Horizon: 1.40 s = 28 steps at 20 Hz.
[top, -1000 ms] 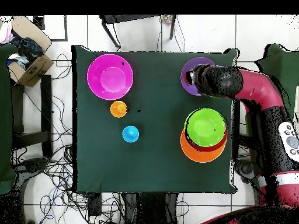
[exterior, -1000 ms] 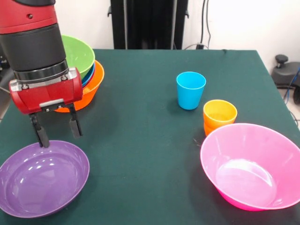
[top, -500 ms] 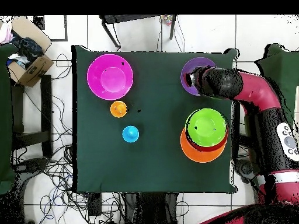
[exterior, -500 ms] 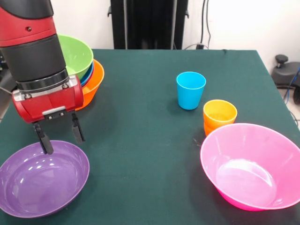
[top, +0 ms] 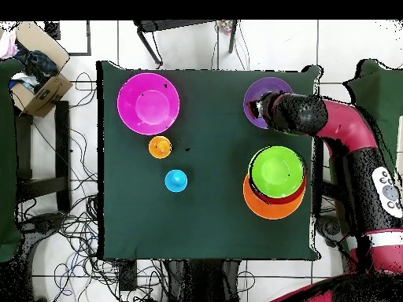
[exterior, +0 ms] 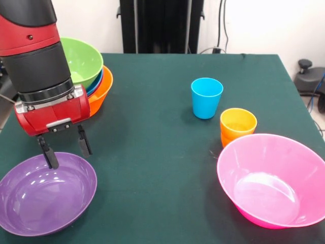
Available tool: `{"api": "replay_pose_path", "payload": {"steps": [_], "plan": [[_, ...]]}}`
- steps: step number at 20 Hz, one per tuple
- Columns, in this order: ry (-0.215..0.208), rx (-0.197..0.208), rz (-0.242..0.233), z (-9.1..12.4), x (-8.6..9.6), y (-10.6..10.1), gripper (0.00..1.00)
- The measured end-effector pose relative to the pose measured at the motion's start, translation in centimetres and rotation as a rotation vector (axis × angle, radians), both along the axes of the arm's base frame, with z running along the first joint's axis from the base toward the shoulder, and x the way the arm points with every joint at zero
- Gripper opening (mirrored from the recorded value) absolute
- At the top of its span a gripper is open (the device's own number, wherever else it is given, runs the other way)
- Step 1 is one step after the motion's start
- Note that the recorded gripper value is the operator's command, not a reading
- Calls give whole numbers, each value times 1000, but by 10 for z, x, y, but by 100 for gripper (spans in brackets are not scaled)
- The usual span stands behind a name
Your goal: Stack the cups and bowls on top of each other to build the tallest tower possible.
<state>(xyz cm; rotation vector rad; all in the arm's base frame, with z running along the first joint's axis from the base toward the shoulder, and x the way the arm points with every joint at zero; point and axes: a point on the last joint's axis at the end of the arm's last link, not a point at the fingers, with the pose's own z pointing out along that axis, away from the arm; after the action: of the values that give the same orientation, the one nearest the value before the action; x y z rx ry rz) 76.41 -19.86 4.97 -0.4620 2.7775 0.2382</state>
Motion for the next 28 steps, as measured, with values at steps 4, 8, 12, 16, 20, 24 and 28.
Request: {"api": "replay_pose_path", "payload": {"steps": [4,8,12,16,20,24,28], "plan": [[2,-1,2,-1,-2,0,100],[6,2,7,-4,-7,2,100],[0,7,12,-8,-13,5,100],[-14,9,12,-11,-17,6,100],[-31,1,18,-16,-19,9,100],[-50,-14,28,-28,-21,11,100],[-64,-20,33,-38,-22,14,100]]}}
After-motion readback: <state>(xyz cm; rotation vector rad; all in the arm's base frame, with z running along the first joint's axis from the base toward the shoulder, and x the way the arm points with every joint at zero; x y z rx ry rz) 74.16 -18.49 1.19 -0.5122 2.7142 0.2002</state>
